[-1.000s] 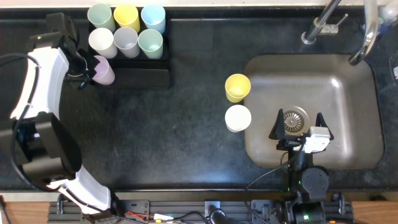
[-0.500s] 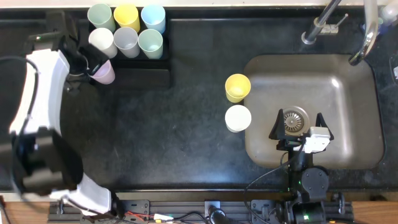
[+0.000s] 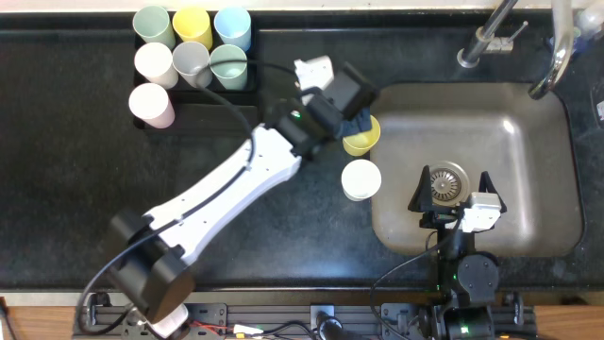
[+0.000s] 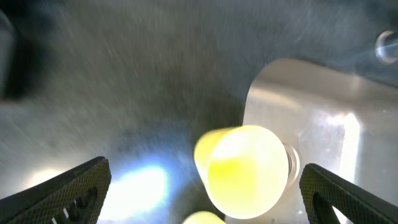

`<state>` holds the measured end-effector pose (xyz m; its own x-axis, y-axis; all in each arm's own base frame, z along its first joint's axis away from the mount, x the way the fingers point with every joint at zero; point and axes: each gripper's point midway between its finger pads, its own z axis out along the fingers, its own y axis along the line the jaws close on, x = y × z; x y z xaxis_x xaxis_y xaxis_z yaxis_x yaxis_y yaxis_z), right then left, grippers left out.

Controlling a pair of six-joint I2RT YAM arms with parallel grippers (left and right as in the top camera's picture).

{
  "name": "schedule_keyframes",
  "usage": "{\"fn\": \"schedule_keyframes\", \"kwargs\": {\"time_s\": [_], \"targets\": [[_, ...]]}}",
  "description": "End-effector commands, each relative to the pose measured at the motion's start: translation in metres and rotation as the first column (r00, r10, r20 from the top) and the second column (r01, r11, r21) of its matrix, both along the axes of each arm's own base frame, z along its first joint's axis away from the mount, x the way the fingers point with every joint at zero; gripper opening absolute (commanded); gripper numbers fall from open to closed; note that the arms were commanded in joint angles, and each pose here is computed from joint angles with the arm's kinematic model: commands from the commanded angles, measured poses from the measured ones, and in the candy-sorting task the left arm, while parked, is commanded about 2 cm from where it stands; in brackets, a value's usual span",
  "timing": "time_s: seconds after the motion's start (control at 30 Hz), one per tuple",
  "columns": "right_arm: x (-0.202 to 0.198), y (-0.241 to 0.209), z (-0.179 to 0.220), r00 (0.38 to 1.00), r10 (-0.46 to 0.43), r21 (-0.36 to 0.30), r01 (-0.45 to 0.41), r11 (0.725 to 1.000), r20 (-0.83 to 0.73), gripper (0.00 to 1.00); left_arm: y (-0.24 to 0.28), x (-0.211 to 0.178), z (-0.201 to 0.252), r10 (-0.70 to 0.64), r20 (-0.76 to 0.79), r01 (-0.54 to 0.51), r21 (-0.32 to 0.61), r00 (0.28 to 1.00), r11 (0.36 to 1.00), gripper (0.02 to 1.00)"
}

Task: Store Cups

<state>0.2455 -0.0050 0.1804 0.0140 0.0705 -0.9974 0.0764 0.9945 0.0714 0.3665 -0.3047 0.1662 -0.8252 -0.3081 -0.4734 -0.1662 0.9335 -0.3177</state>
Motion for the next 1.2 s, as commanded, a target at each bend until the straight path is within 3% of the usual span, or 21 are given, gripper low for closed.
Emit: {"fn": "schedule_keyframes", "kwargs": {"time_s": [0.03, 0.5, 0.9, 0.97, 1.07, 1.1, 1.13, 1.2], "targets": [[0.0, -0.001, -0.003, 1.0, -0.004, -0.003, 0.004, 1.0, 0.001, 0.998, -0.008, -0.004, -0.012, 0.06, -0.081, -0.067, -0.084, 0.995, 0.994, 0.998], [0.0, -0.001, -0.003, 1.0, -0.004, -0.003, 0.004, 1.0, 0.001, 0.998, -0.022, -0.021, -0.066, 0.03, -0.301, -0.068, -0.117, 0.953, 0.991, 0.998], [0.0, -0.001, -0.003, 1.0, -0.004, -0.003, 0.004, 1.0, 0.002, 0.998, -0.015, -0.018, -0.079, 0.051, -0.329, -0.087, -0.094, 0.943, 0.992, 0.989], [0.0, -0.001, -0.003, 1.0, -0.004, -0.003, 0.004, 1.0, 0.001, 0.998, -0.015, -0.018, -0.081, 0.053, -0.332, -0.088, -0.091, 0.942, 0.992, 0.915], [0.0, -0.001, -0.003, 1.0, -0.004, -0.003, 0.004, 1.0, 0.001, 0.996, -0.014, -0.019, -0.086, 0.079, -0.349, -0.117, -0.088, 0.934, 0.989, 0.669], [0.0, -0.001, -0.003, 1.0, -0.004, -0.003, 0.004, 1.0, 0.001, 0.996, -0.014, -0.019, -0.087, 0.089, -0.353, -0.128, -0.088, 0.931, 0.988, 0.31], [0.0, -0.001, -0.003, 1.0, -0.004, -0.003, 0.004, 1.0, 0.001, 0.998, -0.014, -0.019, -0.088, 0.09, -0.354, -0.128, -0.087, 0.931, 0.988, 0.036], [0.0, -0.001, -0.003, 1.0, -0.004, -0.003, 0.004, 1.0, 0.001, 0.998, -0.014, -0.017, -0.088, 0.093, -0.348, -0.132, -0.089, 0.933, 0.987, 0.036]]}}
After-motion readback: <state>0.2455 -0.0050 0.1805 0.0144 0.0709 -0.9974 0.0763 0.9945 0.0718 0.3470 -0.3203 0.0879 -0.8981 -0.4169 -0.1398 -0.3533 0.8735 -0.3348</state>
